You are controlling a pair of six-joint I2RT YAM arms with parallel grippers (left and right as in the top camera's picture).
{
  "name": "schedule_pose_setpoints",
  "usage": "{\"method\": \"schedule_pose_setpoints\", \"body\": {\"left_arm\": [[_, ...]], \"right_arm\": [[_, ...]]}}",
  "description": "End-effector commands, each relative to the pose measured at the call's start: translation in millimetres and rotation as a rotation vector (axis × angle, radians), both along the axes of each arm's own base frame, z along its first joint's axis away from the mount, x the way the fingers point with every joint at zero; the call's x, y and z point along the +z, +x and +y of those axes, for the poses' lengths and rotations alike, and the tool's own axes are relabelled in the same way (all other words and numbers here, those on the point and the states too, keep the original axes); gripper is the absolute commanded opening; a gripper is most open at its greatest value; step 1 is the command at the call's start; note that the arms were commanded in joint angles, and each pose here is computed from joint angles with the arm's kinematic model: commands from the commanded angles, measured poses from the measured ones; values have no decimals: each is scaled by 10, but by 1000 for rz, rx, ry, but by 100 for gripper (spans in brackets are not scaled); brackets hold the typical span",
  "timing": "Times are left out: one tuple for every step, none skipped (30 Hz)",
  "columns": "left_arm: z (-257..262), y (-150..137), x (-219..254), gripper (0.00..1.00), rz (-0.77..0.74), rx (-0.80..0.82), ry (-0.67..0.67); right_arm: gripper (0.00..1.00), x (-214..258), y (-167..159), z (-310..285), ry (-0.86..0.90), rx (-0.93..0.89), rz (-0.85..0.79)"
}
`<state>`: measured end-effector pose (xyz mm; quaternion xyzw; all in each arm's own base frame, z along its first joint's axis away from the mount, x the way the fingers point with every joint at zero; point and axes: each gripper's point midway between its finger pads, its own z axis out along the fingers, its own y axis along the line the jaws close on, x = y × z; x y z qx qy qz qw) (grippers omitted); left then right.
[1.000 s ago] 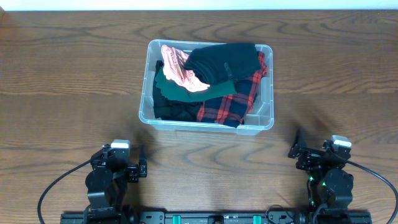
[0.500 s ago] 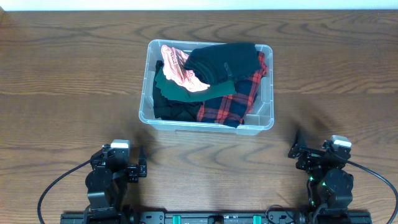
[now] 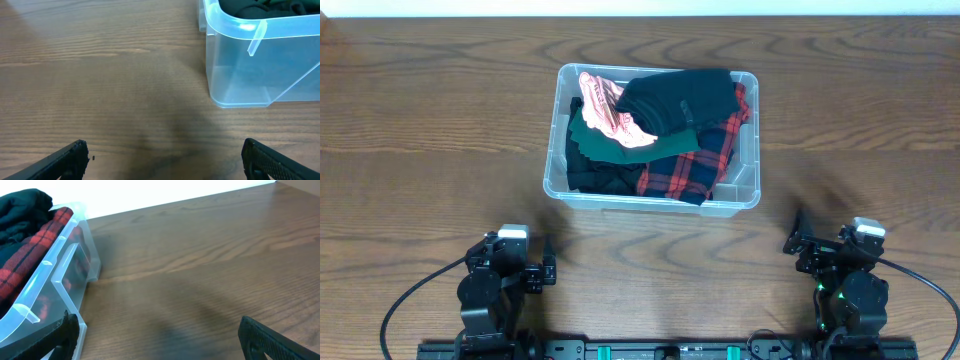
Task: Pack container
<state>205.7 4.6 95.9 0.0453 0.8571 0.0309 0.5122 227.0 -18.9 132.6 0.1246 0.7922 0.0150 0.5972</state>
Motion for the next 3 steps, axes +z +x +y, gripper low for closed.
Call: {"method": "schedule_pose_setpoints", "body": {"left_arm": [[1, 5, -35, 98, 1, 1, 1], [1, 5, -35, 98, 1, 1, 1], [1, 5, -35, 98, 1, 1, 1]], "right_arm": [[99, -2, -1, -15, 11, -10, -5], [99, -2, -1, -15, 11, -10, -5], [99, -2, -1, -14, 11, -9, -5]]}}
